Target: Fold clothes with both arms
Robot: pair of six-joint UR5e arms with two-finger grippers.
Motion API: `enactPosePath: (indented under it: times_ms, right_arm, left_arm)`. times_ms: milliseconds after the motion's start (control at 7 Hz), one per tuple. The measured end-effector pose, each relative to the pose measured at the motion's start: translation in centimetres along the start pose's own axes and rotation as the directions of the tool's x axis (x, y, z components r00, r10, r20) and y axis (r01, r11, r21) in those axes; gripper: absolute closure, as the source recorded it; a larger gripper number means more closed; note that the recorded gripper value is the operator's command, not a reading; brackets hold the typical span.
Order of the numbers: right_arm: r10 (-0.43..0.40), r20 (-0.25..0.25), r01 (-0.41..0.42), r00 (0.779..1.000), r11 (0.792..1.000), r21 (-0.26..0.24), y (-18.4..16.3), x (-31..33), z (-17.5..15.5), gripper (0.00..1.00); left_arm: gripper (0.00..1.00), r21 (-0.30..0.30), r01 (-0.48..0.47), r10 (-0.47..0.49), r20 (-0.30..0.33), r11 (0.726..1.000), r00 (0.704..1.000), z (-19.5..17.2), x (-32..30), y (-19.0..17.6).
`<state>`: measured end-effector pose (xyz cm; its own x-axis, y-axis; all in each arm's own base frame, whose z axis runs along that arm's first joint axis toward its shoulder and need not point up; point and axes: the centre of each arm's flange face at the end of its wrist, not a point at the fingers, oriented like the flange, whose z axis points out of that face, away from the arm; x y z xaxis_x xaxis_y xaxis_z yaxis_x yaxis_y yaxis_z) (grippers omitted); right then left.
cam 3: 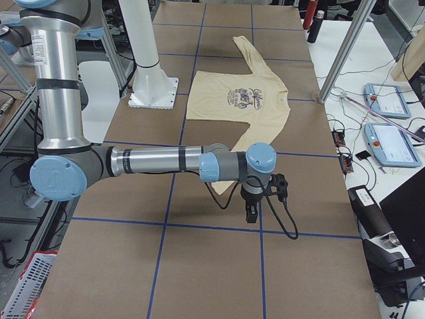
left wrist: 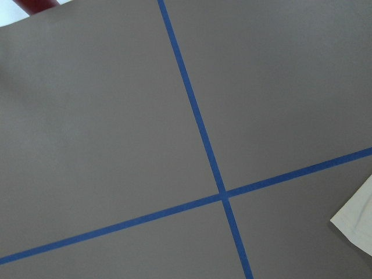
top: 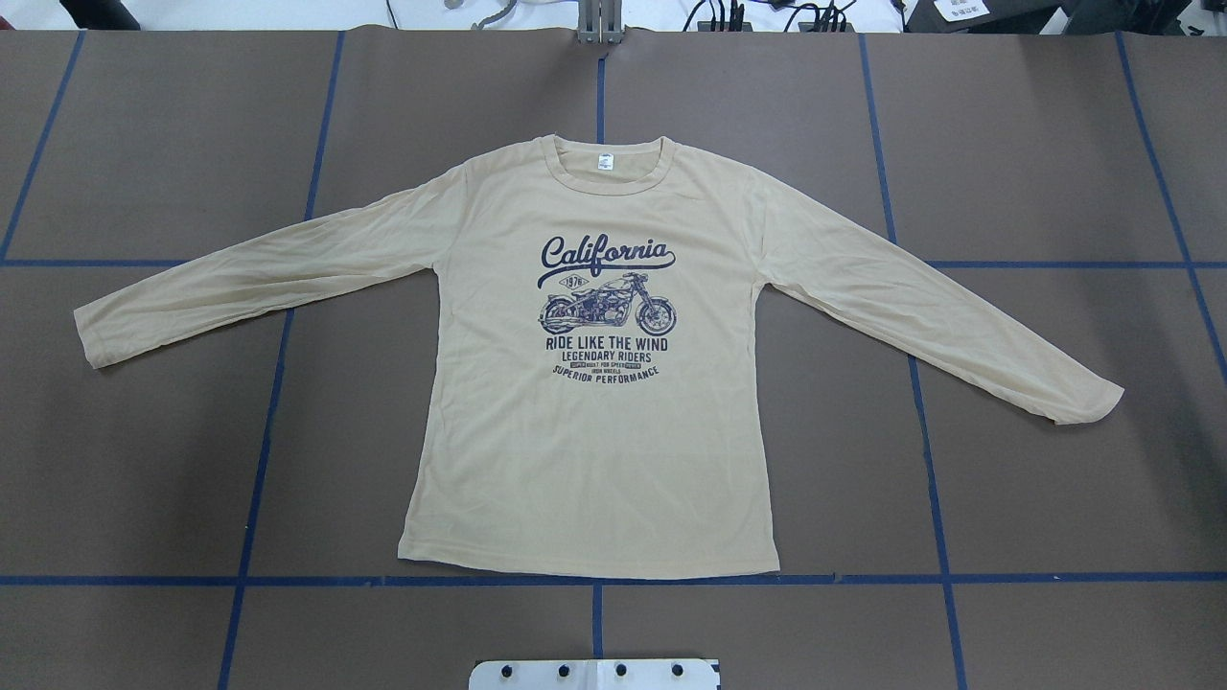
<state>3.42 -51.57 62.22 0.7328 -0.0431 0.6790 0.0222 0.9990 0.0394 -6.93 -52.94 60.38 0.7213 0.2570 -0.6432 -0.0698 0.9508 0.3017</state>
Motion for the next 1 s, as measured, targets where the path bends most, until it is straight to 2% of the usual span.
enactPosePath:
  times_ms: [286,714,857,1000]
  right_arm:
    - [-0.003,0.003,0.003,1.000,1.000,0.004,0.1,-0.3,-0.3,0.00]
    - [-0.011,0.007,0.011,1.000,1.000,0.002,0.4,-0.3,0.0,0.00]
    - [-0.040,0.018,0.040,0.999,0.999,-0.010,0.8,-0.8,1.6,0.00]
    - [-0.106,0.031,0.107,0.994,0.994,-0.024,1.0,-3.0,4.2,0.00]
  left_arm:
    - [0.00,0.018,-0.013,0.013,-0.013,1.000,1.000,-2.1,2.1,0.3]
    - [0.00,0.018,-0.015,0.016,-0.011,1.000,1.000,-2.3,2.6,1.6]
    - [0.00,0.016,-0.014,0.014,-0.013,1.000,1.000,-2.2,2.6,1.7]
    - [0.00,0.016,-0.013,0.013,-0.014,1.000,1.000,-2.2,2.6,1.7]
